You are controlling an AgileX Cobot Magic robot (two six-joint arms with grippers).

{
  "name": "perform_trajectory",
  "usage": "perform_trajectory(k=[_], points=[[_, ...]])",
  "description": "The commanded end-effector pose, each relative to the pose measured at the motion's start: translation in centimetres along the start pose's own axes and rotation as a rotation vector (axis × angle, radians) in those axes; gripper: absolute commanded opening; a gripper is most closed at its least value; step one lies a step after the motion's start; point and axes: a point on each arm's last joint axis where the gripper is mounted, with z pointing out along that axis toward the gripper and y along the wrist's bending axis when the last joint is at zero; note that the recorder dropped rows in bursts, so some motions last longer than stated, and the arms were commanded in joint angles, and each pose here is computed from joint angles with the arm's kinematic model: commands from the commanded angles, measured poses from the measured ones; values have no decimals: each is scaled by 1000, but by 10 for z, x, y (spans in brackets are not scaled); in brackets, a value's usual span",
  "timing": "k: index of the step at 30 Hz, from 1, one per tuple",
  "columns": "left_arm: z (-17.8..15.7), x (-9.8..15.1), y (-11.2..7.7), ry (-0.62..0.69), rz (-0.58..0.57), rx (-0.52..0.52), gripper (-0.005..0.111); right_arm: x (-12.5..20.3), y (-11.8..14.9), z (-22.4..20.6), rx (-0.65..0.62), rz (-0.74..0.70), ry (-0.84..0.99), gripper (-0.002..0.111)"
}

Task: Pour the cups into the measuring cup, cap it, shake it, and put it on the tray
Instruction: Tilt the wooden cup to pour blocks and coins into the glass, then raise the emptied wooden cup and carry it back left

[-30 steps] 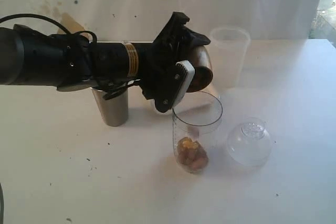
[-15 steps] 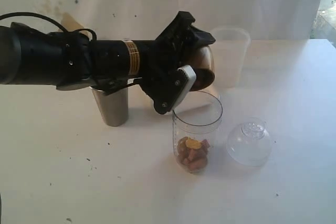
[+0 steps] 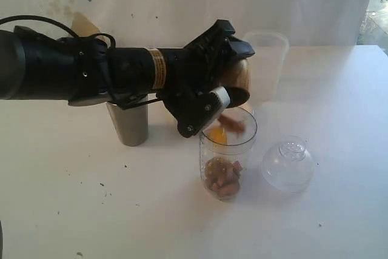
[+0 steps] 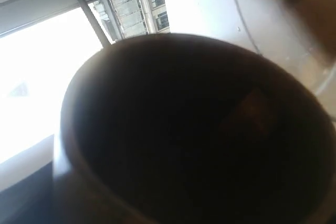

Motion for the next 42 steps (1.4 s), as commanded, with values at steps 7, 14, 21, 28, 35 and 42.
perform_trajectory(k=[7, 14, 21, 28, 35, 42], points=[[-3, 2, 6, 22, 36, 8, 0, 1, -1, 0, 4, -5, -2, 1], [-3, 2, 8, 23, 10, -21, 0, 1, -1, 0, 4, -5, -2, 1], [-2, -2, 12, 29, 102, -38, 0, 1, -1, 0, 4, -5, -2, 1], [1, -12, 15, 21, 216, -17, 0, 1, -1, 0, 4, -5, -2, 1], [1, -11, 15, 31, 203, -18, 0, 1, -1, 0, 4, -7, -2, 1], [-3, 3, 34, 96, -779, -292, 0, 1, -1, 0, 4, -5, -2, 1]])
